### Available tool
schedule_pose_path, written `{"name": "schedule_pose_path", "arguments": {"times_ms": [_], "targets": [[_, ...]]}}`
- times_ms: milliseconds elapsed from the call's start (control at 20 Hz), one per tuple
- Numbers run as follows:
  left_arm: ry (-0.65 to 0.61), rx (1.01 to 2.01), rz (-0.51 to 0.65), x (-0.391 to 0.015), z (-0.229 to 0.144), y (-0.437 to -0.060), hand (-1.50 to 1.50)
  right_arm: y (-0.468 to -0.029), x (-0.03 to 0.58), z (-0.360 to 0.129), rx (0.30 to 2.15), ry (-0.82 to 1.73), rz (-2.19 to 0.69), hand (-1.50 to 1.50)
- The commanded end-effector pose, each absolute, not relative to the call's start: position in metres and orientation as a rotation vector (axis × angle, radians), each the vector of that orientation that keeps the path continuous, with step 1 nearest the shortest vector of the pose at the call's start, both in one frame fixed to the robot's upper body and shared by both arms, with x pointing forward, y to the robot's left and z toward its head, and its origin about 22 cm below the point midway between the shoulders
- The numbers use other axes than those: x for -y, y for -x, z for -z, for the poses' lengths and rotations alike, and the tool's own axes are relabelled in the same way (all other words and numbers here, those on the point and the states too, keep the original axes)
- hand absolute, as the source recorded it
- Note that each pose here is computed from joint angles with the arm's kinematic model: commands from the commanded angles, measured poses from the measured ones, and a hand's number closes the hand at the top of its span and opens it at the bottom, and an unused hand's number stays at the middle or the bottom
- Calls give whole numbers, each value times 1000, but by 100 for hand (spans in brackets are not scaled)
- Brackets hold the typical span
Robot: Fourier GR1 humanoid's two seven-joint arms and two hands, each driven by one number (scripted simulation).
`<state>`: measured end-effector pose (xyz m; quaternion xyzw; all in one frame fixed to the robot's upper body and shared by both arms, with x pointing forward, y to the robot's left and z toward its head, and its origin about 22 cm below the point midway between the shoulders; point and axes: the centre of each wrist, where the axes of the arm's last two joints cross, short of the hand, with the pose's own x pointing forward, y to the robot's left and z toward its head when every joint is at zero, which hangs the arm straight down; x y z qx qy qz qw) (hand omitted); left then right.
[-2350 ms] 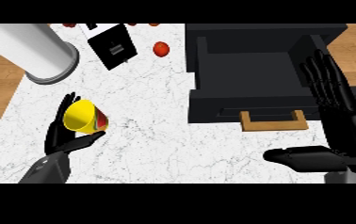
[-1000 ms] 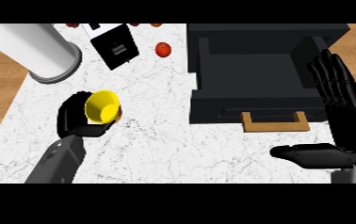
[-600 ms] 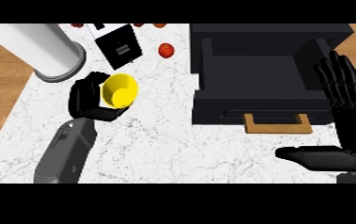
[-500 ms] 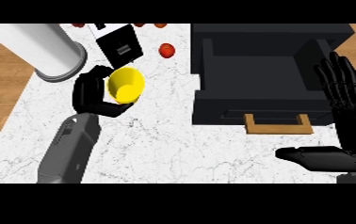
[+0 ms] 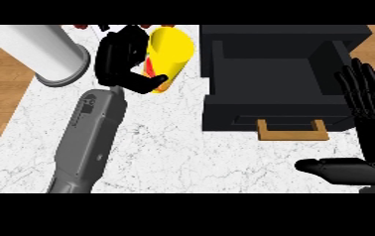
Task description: Pick up the cup, place it into the drawer and close the drawer
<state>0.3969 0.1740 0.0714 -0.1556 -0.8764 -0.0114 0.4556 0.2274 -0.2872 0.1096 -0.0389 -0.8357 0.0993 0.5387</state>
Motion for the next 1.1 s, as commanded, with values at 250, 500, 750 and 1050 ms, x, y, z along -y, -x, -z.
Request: {"name": "schedule_pose_path", "arguments": {"times_ms": [250,500,750,1050], "targets": [[326,2147,145,-94,-148,-409,150,-233,294,-113,1999,71,-225,-150],[295,2122,156,-63,-180,-421,150,-248,287,-112,2010,77,-228,-150],[281,2027,162,-48,-178,-434,150,-238,301,-118,2014,52,-250,-150],[252,1955,172,-30,-166,-432,150,-239,303,-109,2004,67,-241,-150]]}}
